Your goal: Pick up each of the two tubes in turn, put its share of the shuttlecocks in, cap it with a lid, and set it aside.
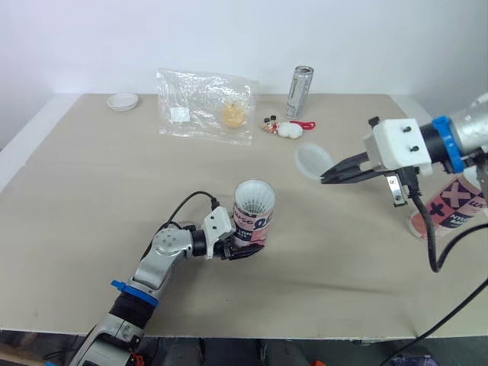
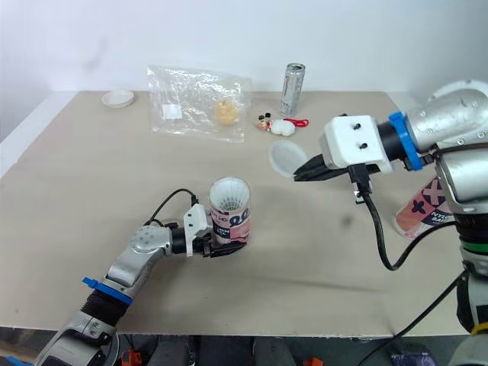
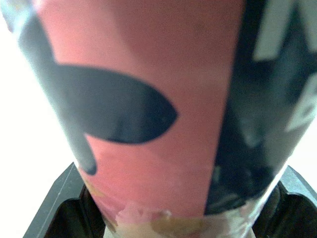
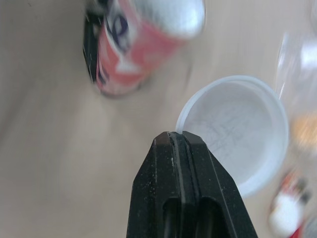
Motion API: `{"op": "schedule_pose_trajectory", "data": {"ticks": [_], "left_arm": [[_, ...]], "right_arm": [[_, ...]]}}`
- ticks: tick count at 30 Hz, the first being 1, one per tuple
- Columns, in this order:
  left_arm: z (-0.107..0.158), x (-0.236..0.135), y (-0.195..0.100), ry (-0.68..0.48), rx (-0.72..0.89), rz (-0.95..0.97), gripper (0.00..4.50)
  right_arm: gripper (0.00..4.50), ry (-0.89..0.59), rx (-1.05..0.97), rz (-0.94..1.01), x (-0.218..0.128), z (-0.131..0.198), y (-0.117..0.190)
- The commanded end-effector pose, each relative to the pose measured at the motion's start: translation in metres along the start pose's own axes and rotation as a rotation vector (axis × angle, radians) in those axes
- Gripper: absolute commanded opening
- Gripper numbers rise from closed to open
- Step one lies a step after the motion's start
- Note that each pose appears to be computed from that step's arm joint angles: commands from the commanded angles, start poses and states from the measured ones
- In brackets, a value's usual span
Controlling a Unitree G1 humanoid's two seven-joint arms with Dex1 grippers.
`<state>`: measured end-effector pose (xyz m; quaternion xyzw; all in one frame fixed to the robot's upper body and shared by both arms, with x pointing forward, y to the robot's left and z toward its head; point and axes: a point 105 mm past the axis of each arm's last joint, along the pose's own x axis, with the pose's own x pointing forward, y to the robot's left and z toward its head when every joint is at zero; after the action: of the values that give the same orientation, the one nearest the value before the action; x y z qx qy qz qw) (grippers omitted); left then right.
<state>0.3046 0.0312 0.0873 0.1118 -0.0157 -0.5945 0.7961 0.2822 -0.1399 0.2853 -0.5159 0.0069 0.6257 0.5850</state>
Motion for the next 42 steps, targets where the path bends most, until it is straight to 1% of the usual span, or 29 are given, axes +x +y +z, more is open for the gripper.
{"op": "schedule_pose_trajectory", "data": {"ticks": [1, 6, 13, 16, 22, 36, 42], "left_arm": [[-0.013, -0.002, 0.002, 0.046, -0.032, 0.008, 3.09], [-0.014, 0.0, 0.001, 0.049, -0.034, -0.001, 3.09], [-0.015, -0.002, -0.001, 0.055, -0.041, 0.003, 3.09], [-0.015, -0.003, -0.001, 0.058, -0.042, 0.007, 3.09], [-0.016, -0.003, -0.001, 0.06, -0.044, 0.017, 3.09], [-0.016, -0.003, 0.0, 0.062, -0.046, 0.023, 3.09], [-0.016, -0.003, -0.001, 0.058, -0.048, 0.028, 3.09]], "right_arm": [[0.01, -0.085, -0.14, 0.101, 0.006, 0.034, -0.005], [0.01, -0.067, -0.193, 0.176, 0.024, 0.032, -0.014], [0.01, -0.118, -0.252, 0.248, 0.042, 0.045, -0.019], [0.01, -0.14, -0.283, 0.262, 0.044, 0.049, -0.019], [0.01, -0.145, -0.286, 0.296, 0.046, 0.049, -0.016], [0.01, -0.124, -0.273, 0.34, 0.048, 0.047, -0.011], [0.01, -0.115, -0.265, 0.349, 0.053, 0.039, -0.009]]}}
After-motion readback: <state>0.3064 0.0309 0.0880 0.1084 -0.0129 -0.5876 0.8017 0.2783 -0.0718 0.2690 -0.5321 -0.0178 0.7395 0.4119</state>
